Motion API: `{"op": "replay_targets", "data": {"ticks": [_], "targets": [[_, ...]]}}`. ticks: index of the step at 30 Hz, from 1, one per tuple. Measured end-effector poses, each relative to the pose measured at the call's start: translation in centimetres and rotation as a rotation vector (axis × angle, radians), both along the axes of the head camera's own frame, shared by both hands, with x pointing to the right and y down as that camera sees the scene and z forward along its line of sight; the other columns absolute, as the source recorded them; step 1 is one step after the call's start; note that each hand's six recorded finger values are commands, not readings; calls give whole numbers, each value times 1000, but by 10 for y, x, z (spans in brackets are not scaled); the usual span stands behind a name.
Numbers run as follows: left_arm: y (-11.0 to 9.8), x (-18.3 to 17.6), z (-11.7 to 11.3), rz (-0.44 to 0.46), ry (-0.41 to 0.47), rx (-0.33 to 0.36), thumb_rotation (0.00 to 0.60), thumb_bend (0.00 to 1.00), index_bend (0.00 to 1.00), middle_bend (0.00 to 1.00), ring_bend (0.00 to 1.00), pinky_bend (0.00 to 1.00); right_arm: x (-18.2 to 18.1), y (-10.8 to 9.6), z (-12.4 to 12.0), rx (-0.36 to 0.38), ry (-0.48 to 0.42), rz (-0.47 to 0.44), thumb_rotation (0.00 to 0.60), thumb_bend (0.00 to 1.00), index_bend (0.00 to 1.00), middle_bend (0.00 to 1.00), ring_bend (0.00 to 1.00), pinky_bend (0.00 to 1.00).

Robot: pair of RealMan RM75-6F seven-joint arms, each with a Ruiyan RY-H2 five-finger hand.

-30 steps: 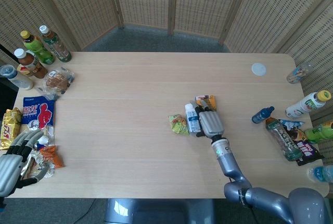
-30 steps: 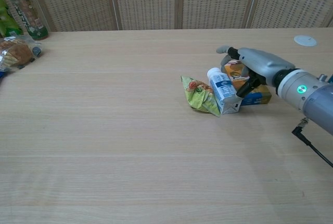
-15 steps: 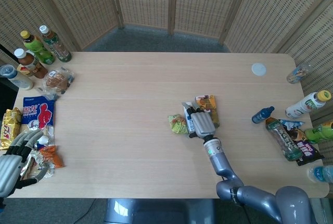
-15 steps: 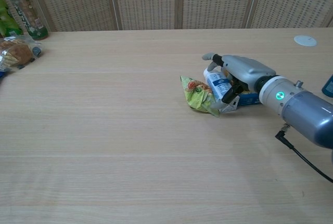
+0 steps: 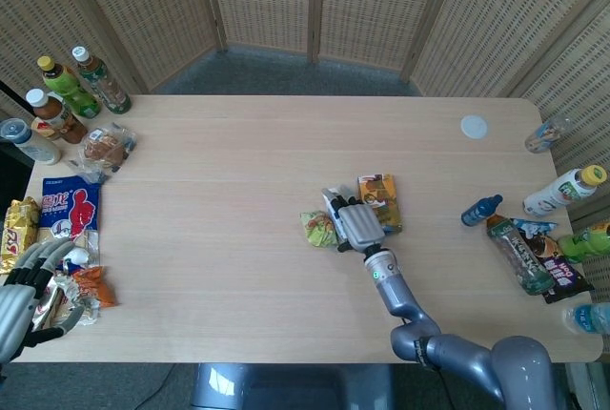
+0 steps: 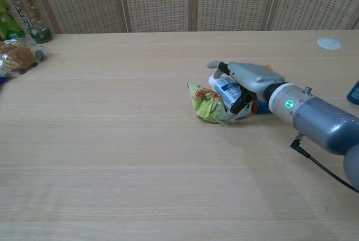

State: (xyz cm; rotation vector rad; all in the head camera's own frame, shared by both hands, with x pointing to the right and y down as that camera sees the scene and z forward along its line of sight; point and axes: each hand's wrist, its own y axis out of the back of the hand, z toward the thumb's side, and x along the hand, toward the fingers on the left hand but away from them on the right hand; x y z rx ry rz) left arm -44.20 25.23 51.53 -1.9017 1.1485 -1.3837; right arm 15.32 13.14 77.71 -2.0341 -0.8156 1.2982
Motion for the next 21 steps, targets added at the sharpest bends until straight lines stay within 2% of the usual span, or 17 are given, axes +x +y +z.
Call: {"op": "replay_targets", "data": {"ticks": [6, 21], "targets": [[0, -2, -1, -5, -3, 3, 600, 347, 58, 65, 0, 0, 23, -6, -6, 16, 1, -11, 600, 0, 0, 304, 216, 509], [0, 0, 0, -1, 7, 5, 600, 347, 59, 65, 0, 0, 53, -4, -25, 52, 7, -15, 600, 0, 0, 323, 244, 518]]}}
